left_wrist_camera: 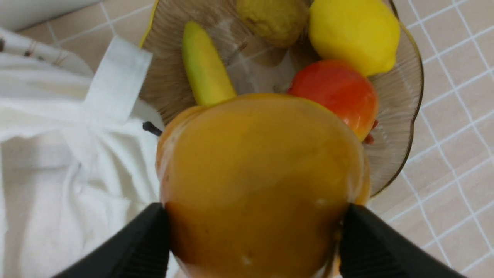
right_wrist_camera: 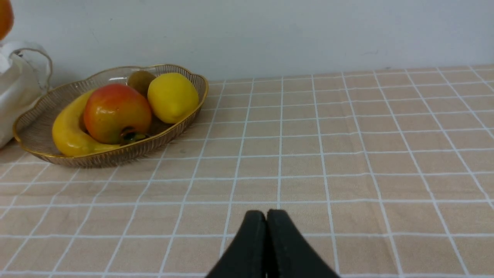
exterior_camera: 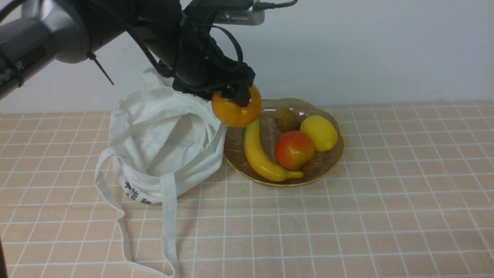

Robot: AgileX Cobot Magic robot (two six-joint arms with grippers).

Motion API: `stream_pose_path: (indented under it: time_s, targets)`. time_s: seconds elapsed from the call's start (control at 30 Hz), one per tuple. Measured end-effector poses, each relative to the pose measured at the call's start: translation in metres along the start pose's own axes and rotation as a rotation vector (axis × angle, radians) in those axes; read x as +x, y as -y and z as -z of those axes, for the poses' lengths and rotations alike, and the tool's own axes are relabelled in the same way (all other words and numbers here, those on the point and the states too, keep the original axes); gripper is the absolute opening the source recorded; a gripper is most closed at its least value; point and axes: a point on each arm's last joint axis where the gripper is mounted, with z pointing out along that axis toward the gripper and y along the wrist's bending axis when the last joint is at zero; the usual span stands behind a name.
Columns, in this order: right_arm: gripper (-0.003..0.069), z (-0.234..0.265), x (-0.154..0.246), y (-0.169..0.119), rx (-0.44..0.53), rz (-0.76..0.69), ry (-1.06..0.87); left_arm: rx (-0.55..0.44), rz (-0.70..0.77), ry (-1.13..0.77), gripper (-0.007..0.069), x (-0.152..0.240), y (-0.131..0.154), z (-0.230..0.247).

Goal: Take the fruit out of the bag on the brown coffee tablecloth and place them on the plate.
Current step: 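Move the fruit from the bag onto the plate with the left gripper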

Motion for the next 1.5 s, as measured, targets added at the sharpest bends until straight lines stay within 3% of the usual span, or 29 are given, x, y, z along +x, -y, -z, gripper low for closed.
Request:
stream_pose_path:
  time_s: [0.3,0.77,0.87,1.03,1.1,1.3,1.5]
  targets:
    - [-0.0014,0.000,0.000,0.000,0.000,0.000,0.000,0.055,0.035,0.110,0.0507,-0.005,0.014,-0.064]
    - [-0.0014,0.000,0.000,0.000,0.000,0.000,0.000,0.033,0.092,0.127,0.0507,0.007,0.002,-0.133]
    - [-0.0014,0.000,0.000,0.000,0.000,0.000,0.000,0.033,0.094,0.133,0.0524,0.007,0.003,-0.134]
    - [-0.0014,0.000,0.000,0.000,0.000,0.000,0.000,0.034,0.094,0.123,0.0665,0.008,0.003,-0.134]
    - [-0.0014,0.000,0.000,0.000,0.000,0.000,0.000,0.036,0.093,0.108,0.0680,0.010,0.003,-0.134]
    - [-0.0014,0.000,0.000,0.000,0.000,0.000,0.000,0.040,0.077,0.080,0.0683,0.009,0.005,-0.123]
    - [-0.0014,0.000,0.000,0.000,0.000,0.000,0.000,0.018,0.009,0.136,0.0665,-0.006,0.012,-0.074]
